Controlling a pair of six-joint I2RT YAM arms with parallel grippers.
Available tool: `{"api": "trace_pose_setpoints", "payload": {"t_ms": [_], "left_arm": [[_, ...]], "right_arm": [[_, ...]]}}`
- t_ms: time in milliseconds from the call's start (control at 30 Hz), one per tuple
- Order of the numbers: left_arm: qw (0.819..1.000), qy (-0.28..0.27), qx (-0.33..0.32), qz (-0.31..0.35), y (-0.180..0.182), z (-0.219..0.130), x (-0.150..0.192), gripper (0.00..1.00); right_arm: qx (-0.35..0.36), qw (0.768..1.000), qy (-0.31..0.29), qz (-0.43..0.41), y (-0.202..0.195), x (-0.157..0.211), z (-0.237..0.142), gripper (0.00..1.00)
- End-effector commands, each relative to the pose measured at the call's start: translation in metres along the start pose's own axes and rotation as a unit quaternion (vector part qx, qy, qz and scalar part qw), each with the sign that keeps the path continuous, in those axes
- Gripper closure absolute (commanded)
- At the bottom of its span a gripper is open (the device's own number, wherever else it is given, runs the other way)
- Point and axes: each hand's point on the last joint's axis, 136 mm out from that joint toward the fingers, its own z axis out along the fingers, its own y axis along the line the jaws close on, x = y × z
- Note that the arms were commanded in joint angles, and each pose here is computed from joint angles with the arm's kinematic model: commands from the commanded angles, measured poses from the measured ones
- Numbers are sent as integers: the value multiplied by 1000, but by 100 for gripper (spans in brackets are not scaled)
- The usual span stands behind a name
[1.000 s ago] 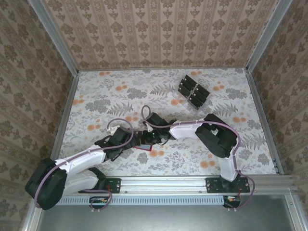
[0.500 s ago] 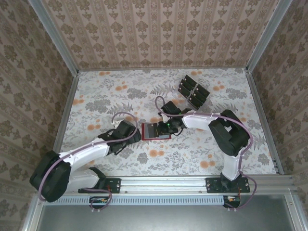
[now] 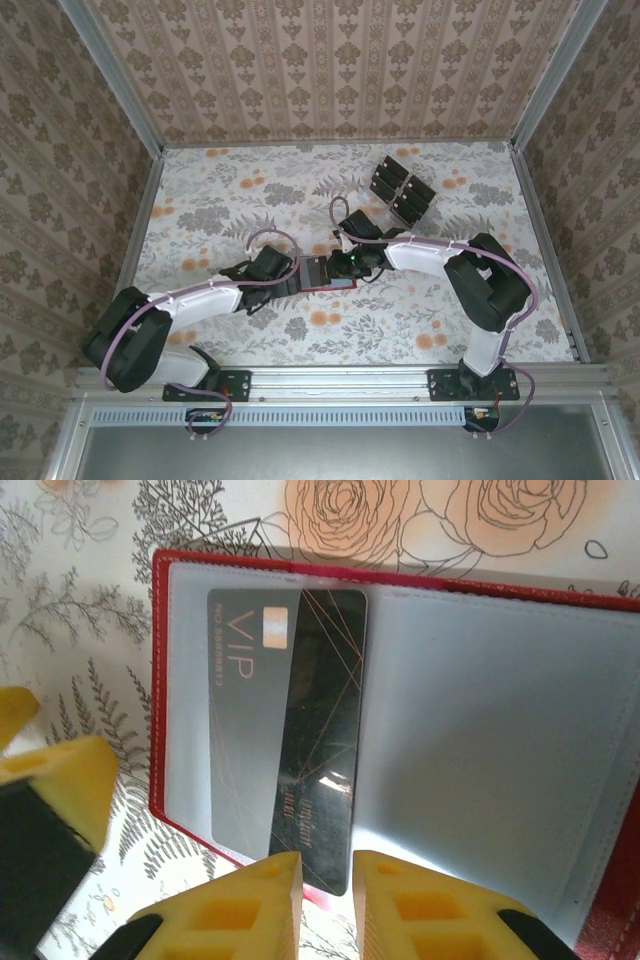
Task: Put the credit cards into the card holder
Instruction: Insert the credit card into the card slot.
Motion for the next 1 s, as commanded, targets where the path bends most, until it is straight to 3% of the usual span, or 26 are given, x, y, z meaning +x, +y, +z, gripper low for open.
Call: {"api": "trace_pose_setpoints", "payload": {"t_ms": [0,467,967], "left_arm": [[1000,-1,7,14,-8,2,-2,0],[1000,13,-5,18,-4,16,14,0],[999,26,-2,22,-11,26,30,0]], "right_arm": [[-13,1000,-4,19,3,-2,8,78],[-12,999,4,31,2,2,23,78],[-38,999,25,25,30,10,43,83]]}}
